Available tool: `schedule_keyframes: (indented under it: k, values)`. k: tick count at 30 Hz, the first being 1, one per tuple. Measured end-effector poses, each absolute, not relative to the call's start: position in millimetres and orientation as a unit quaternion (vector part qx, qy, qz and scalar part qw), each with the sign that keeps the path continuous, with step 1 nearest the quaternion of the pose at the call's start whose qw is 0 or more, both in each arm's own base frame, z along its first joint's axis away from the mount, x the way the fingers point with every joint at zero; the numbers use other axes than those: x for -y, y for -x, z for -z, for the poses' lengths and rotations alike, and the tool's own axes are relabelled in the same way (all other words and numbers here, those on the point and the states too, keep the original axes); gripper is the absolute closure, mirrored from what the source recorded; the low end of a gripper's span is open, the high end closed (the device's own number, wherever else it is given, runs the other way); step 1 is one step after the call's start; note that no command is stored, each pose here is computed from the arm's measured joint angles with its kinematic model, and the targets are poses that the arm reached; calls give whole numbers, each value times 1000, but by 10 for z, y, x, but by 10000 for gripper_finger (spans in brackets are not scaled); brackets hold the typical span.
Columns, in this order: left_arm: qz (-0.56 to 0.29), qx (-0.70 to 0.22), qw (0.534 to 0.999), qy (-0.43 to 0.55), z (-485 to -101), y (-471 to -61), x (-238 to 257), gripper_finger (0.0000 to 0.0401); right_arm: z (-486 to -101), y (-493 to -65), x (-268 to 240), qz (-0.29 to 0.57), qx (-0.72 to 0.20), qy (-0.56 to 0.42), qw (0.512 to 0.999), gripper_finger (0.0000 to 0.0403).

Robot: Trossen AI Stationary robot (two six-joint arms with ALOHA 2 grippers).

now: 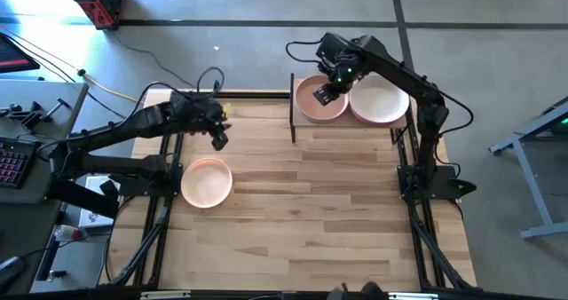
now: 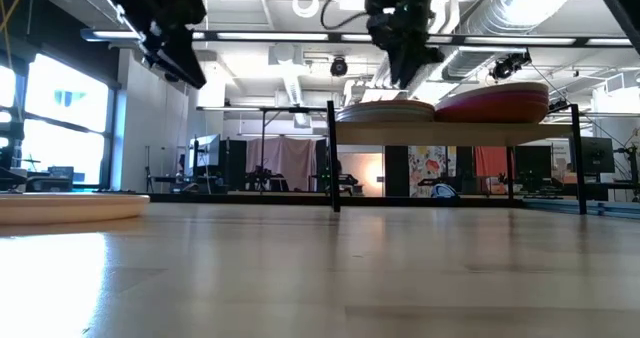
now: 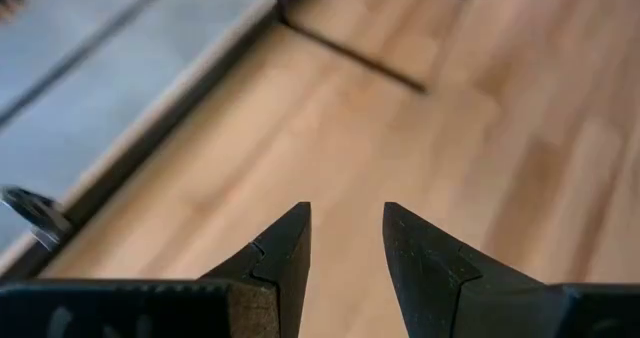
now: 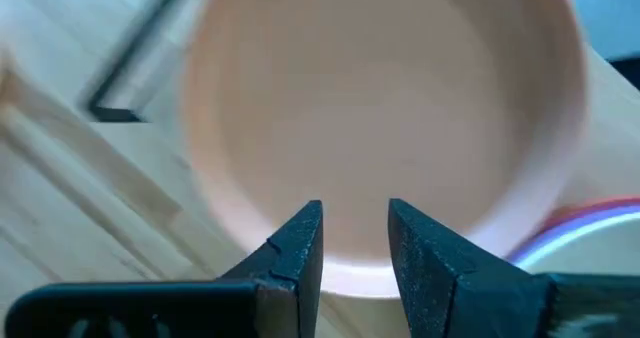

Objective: Place and stack plates onto a shelf
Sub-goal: Stack the light brown plate on top of the other brown plate on the shelf

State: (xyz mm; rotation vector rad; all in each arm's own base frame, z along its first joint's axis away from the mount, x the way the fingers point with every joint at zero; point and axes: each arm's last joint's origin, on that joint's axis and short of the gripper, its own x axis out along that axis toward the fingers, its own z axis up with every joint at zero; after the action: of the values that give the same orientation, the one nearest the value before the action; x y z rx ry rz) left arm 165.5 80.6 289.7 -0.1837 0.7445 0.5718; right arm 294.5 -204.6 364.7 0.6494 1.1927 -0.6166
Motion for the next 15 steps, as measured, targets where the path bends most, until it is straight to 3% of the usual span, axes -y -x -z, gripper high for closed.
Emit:
schedule_keyframes:
  k: [6,15]
  values:
    - [-229,-433,867,92,-2792,-1610,-613,286,-3798,-3066,1705,261,-517,-293,761,308]
    - [-208,-486,830,176,-2649,-1573,-303,286,-3845,-3314,1202,246,-494,-325,768,308]
